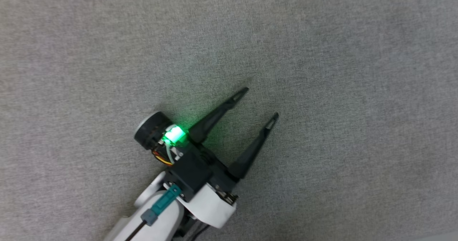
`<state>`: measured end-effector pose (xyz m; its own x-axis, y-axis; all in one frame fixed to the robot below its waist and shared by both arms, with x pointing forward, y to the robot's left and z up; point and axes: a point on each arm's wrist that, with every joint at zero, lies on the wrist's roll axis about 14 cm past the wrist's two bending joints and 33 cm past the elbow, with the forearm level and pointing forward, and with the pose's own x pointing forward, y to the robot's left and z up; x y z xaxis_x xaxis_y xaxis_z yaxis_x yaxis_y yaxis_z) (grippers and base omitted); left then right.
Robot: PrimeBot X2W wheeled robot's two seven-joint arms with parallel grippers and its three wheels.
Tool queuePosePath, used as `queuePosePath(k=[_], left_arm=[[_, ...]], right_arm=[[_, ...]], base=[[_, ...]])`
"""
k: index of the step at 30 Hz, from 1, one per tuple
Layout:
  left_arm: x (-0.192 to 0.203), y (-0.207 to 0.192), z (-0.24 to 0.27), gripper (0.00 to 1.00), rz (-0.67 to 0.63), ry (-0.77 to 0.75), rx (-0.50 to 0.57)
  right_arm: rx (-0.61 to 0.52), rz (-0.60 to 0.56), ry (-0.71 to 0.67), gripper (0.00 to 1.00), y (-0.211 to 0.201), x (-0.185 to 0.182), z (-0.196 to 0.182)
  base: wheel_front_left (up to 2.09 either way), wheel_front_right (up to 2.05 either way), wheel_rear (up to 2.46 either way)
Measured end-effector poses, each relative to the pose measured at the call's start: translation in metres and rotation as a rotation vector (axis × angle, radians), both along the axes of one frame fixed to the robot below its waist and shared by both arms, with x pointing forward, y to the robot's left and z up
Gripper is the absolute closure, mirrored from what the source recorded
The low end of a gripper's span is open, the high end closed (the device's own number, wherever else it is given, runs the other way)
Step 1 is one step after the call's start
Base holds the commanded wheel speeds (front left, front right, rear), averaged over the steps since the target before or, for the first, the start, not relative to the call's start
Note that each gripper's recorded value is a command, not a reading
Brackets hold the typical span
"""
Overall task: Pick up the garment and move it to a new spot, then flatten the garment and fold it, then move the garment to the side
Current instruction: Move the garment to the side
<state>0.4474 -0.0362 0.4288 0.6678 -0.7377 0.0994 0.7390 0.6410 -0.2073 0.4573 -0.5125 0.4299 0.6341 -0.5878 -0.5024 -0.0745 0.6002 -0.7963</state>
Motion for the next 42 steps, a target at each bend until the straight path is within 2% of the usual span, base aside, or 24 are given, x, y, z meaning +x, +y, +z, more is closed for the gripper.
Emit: queuePosePath(k=[6,12,18,20,22,23,31,35,42], left_arm=[[0.007,0.016,0.027,0.0,0.08,-0.041,-0.008],[0.005,0.055,0.063,0.0,0.227,-0.098,0.006],[-0.006,0.114,0.104,0.0,0.428,-0.181,0.028],[-0.009,0.124,0.112,0.0,0.46,-0.199,0.031],[-0.021,0.151,0.131,0.0,0.551,-0.242,0.034],[-0.021,0.151,0.131,0.0,0.551,-0.242,0.034],[-0.063,0.197,0.15,0.0,0.708,-0.269,0.035],[-0.078,0.211,0.141,0.0,0.761,-0.239,0.05],[-0.082,0.218,0.12,0.0,0.788,-0.175,0.08]], right_arm=[[0.024,0.065,-0.14,0.0,0.022,0.019,0.032],[0.152,0.197,-0.487,0.0,0.077,0.048,0.103],[0.319,0.345,-0.744,0.0,0.146,0.039,0.155],[0.34,0.373,-0.778,0.0,0.158,0.036,0.163],[0.437,0.444,-0.883,0.0,0.194,0.025,0.183],[0.437,0.444,-0.883,0.0,0.194,0.025,0.183],[0.708,0.536,-1.013,0.0,0.276,-0.023,0.179],[0.83,0.577,-0.959,0.0,0.318,-0.043,0.15],[0.935,0.544,-0.932,0.0,0.346,-0.059,0.112]], base=[[0.0,0.0,0.0],[0.0,0.0,0.0],[0.0,0.0,0.0],[0.0,0.0,0.0],[0.0,0.0,0.0],[0.0,0.0,0.0],[0.0,0.0,0.0],[0.0,0.0,0.0],[0.0,0.0,0.0]])
